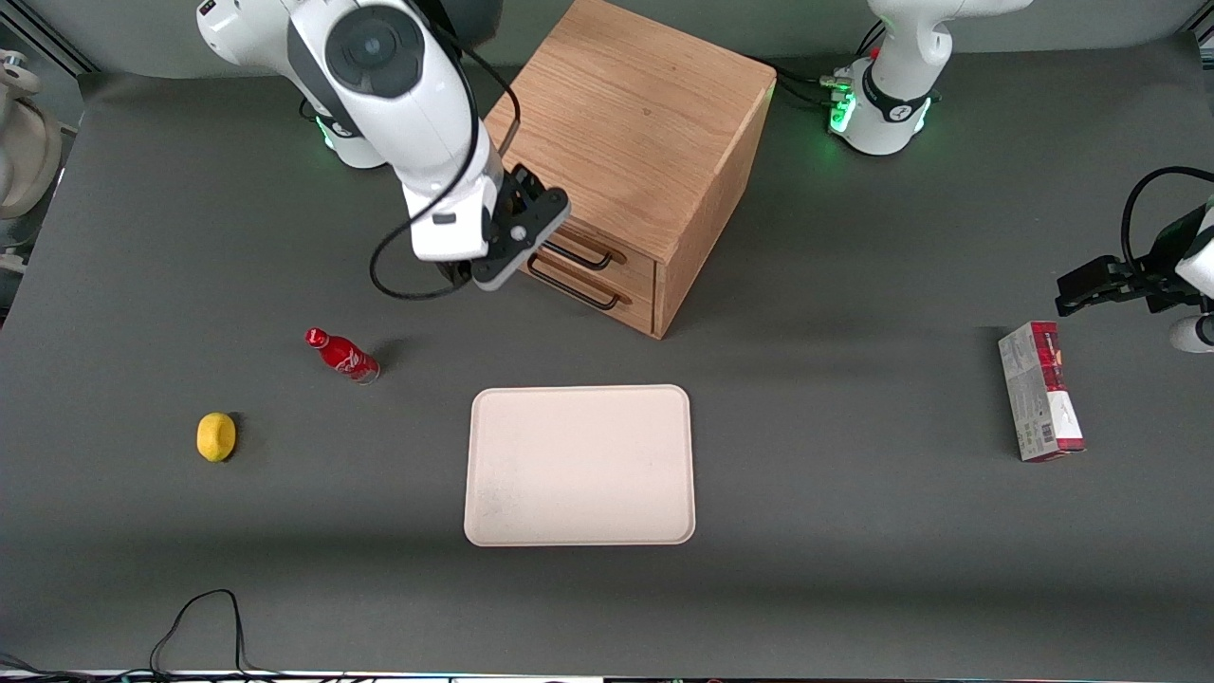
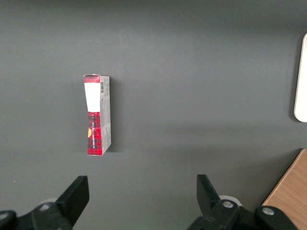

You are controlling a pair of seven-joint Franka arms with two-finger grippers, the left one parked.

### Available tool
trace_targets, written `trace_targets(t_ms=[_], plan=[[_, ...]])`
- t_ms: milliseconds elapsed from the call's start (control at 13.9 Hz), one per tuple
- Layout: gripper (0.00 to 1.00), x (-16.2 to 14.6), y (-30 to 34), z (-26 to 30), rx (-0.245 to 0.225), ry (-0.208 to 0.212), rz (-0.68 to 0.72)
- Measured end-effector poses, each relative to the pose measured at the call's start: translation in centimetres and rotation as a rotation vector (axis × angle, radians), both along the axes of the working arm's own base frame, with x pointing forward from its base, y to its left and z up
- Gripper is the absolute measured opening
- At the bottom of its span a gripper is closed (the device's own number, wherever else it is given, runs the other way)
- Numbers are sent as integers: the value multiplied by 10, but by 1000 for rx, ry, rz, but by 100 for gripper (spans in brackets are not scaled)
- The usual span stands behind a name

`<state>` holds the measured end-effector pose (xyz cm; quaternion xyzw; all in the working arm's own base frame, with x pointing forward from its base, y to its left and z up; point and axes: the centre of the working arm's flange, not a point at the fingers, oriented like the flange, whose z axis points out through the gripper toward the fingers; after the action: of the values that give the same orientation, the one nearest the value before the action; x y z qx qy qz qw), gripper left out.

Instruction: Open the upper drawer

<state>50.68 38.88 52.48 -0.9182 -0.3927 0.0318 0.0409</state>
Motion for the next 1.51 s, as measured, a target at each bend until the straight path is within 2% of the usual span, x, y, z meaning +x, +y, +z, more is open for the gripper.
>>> trace_targets(t_ms=[216,432,863,1511], plan=[[100,7,7,-29,33,50,30],[100,5,9,-55,37,59,51],[100,-17,20,-97,19,80,78],[100,-27,10,-112,33,56,71]])
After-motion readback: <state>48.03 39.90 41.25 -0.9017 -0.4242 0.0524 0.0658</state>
